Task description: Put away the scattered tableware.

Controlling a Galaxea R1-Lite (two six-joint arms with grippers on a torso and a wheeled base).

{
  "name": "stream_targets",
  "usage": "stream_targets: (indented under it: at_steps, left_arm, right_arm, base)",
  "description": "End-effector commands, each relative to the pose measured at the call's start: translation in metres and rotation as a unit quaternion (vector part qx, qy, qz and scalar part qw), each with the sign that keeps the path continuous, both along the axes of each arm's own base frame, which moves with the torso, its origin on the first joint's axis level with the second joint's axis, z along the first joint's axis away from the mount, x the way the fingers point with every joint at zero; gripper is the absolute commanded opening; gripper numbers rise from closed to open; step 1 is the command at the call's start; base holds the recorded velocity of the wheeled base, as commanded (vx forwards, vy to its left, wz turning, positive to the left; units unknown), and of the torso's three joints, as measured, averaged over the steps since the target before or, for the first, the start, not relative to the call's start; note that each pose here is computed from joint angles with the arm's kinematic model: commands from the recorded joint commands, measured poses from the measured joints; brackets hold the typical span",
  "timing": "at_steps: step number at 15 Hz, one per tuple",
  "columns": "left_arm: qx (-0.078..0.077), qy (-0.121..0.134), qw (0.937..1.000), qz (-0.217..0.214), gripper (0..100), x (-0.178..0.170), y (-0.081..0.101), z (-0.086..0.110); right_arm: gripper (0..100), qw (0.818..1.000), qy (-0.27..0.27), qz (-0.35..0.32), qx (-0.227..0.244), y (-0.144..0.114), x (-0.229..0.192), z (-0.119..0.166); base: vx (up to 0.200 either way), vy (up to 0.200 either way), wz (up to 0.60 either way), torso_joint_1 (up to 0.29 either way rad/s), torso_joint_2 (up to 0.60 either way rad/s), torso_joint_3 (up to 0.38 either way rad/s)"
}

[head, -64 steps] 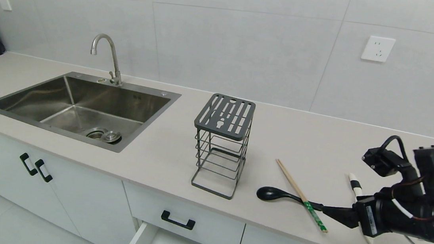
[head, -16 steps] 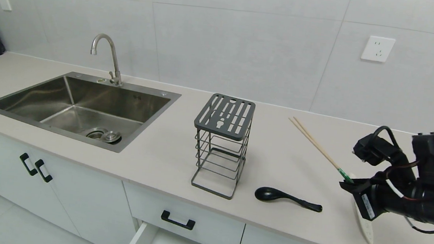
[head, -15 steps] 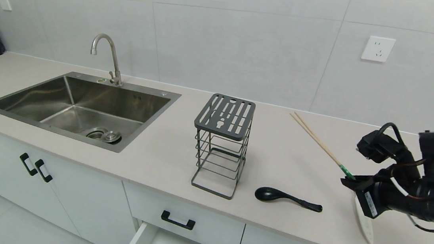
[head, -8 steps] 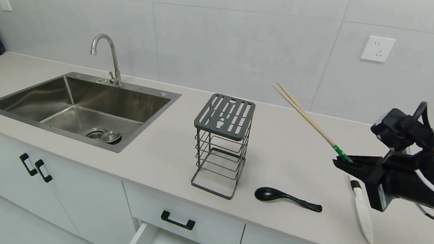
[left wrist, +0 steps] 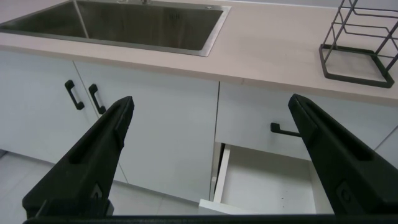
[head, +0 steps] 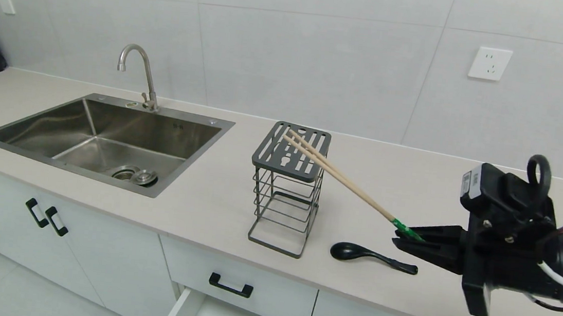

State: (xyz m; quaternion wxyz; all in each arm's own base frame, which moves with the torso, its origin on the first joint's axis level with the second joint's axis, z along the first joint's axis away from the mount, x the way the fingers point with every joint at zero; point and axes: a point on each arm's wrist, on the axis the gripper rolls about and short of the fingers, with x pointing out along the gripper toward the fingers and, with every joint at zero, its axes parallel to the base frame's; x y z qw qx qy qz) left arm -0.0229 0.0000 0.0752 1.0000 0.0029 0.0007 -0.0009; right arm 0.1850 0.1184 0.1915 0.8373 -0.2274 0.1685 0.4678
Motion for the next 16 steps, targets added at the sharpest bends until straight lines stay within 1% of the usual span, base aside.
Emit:
stream_targets:
  at_steps: [1,3,5,7,8,10,11,13,16]
  left_arm:
    - [0.0,0.001,1.0,0.0,100,0.0,0.0,0.0]
    - [0.0,0.001,1.0,0.0,100,0.0,0.0,0.0]
    - [0.0,0.001,1.0,0.0,100,0.0,0.0,0.0]
    - [0.0,0.001,1.0,0.0,100,0.0,0.0,0.0]
    - [0.0,0.001,1.0,0.0,100,0.0,0.0,0.0]
    - [0.0,0.001,1.0,0.0,100,0.0,0.0,0.0]
    - [0.0,0.001,1.0,0.0,100,0.0,0.0,0.0]
    - [0.0,0.001,1.0,0.0,100,0.0,0.0,0.0]
    - [0.0,0.001,1.0,0.0,100,0.0,0.0,0.0]
  right_arm:
    - [0,1.0,0.012,0.026,-0.008,0.018,0.014,-0.006]
    - [0,0.997,0.01,0.08,-0.007,0.047,0.008,-0.004]
    - [0,0.992,0.029,0.124,-0.014,0.063,-0.011,-0.013]
    - [0,0.99,0.052,0.127,-0.017,0.066,-0.019,-0.02]
    - [0,0.988,0.086,0.122,-0.028,0.064,-0.029,-0.037]
    - [0,0.987,0.102,0.113,-0.042,0.059,-0.036,-0.052]
    - [0,0.986,0.114,0.108,-0.046,0.061,-0.034,-0.057]
    - [0,0.987,0.105,0.113,-0.037,0.078,-0.023,-0.05]
    - [0,0.988,0.085,0.127,-0.019,0.114,-0.001,-0.038]
  base:
    - [0.0,0.0,0.0,0.0,0.0,0.0]
    - [0.0,0.0,0.0,0.0,0.0,0.0]
    - [0.0,0.0,0.0,0.0,0.0,0.0]
    - [0.0,0.0,0.0,0.0,0.0,0.0]
    - [0.0,0.0,0.0,0.0,0.0,0.0]
    - [0.0,0.0,0.0,0.0,0.0,0.0]
    - [0.0,0.0,0.0,0.0,0.0,0.0]
    - [0.0,0.0,0.0,0.0,0.0,0.0]
    - [0.0,0.0,0.0,0.0,0.0,0.0]
